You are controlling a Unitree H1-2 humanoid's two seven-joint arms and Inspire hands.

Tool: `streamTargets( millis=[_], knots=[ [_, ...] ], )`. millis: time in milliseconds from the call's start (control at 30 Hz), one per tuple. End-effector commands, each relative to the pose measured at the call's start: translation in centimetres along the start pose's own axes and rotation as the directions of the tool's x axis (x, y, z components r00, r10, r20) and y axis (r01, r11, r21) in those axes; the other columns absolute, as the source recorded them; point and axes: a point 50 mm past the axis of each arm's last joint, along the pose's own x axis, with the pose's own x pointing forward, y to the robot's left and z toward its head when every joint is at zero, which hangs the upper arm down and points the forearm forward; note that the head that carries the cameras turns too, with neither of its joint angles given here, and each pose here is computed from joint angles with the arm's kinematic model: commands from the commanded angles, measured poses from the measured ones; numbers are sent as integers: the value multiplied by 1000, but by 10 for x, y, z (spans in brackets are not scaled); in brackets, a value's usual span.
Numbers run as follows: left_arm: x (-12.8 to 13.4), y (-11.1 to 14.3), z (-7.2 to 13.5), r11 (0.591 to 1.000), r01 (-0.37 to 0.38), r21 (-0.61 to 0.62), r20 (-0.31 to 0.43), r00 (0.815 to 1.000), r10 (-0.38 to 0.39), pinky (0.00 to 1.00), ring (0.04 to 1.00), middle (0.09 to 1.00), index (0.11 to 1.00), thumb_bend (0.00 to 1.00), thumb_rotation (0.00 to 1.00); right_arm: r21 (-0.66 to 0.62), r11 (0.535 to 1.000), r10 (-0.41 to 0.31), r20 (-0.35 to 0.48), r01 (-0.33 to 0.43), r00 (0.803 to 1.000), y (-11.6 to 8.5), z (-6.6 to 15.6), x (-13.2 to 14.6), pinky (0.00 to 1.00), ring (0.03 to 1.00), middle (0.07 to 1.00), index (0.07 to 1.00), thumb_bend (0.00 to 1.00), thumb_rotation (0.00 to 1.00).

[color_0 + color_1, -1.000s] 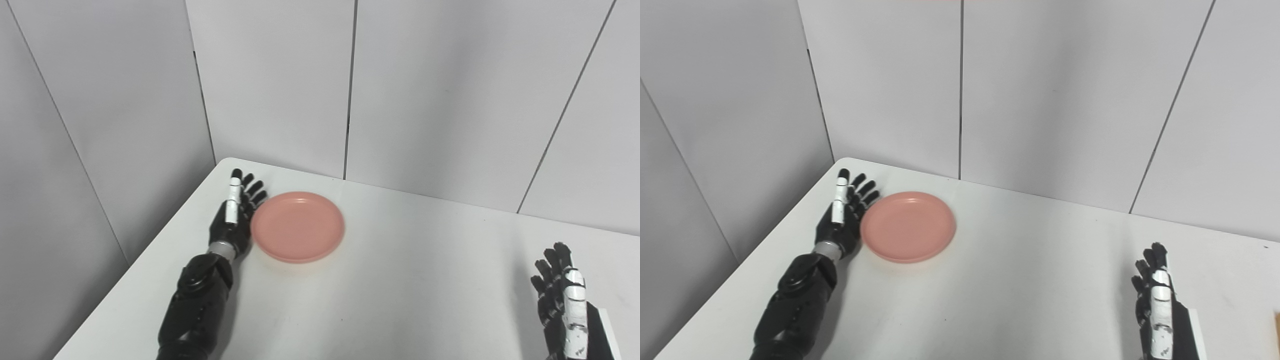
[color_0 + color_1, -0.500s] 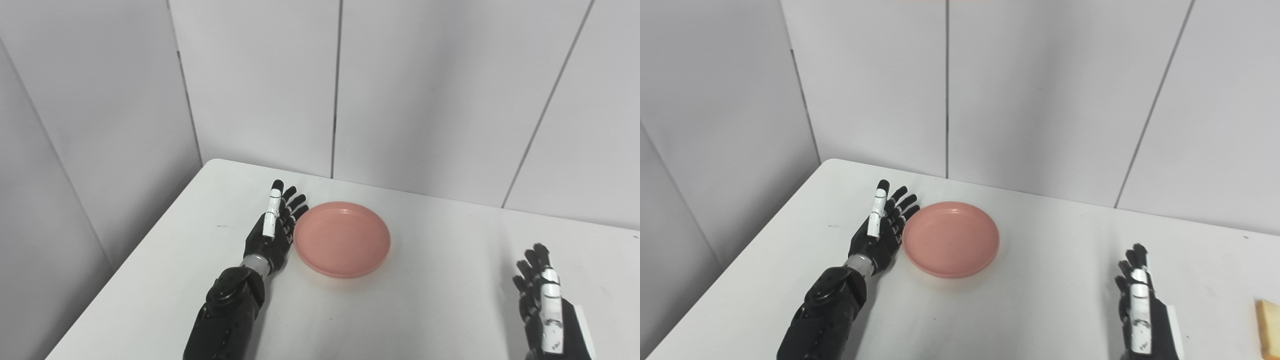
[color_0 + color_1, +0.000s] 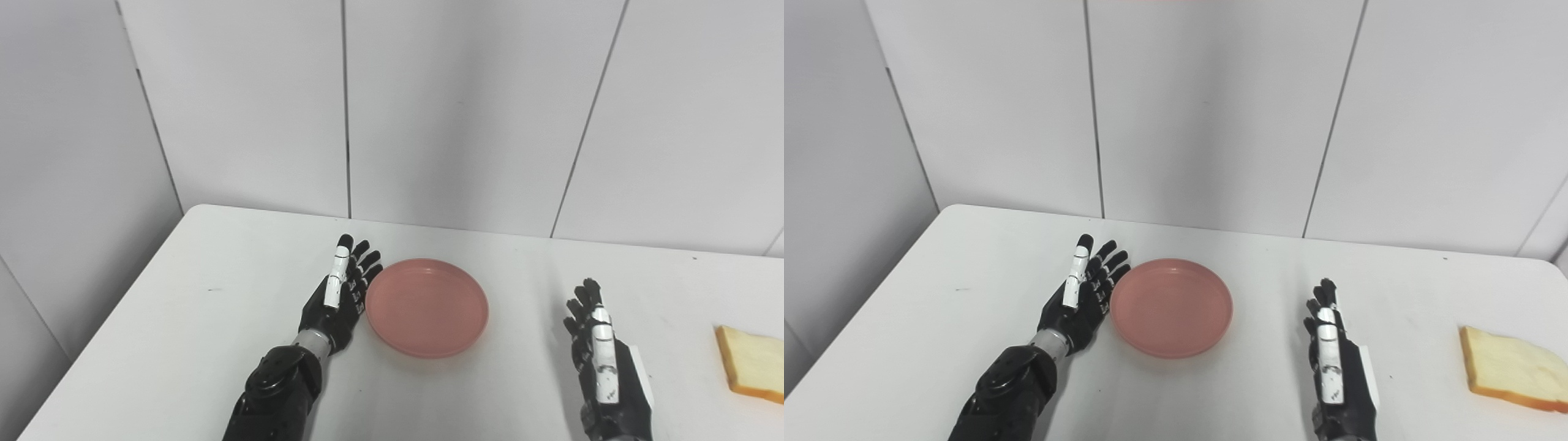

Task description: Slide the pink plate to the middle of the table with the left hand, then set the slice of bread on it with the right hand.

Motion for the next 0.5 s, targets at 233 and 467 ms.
streamTargets(
  millis=[233,467],
  knots=[
    [-1,-31,-16,992,128,-1,-13,992,-128,991,972,967,974,746,949,0,1000,4,109,-4,994,8,20,5,1000,1000,1000,1000,739,1000],
    [-8,-34,-18,989,146,-11,-21,989,-147,957,963,967,967,762,935,-1,1000,1,103,-1,995,9,21,6,1000,1000,1000,1000,753,1000]
  ],
)
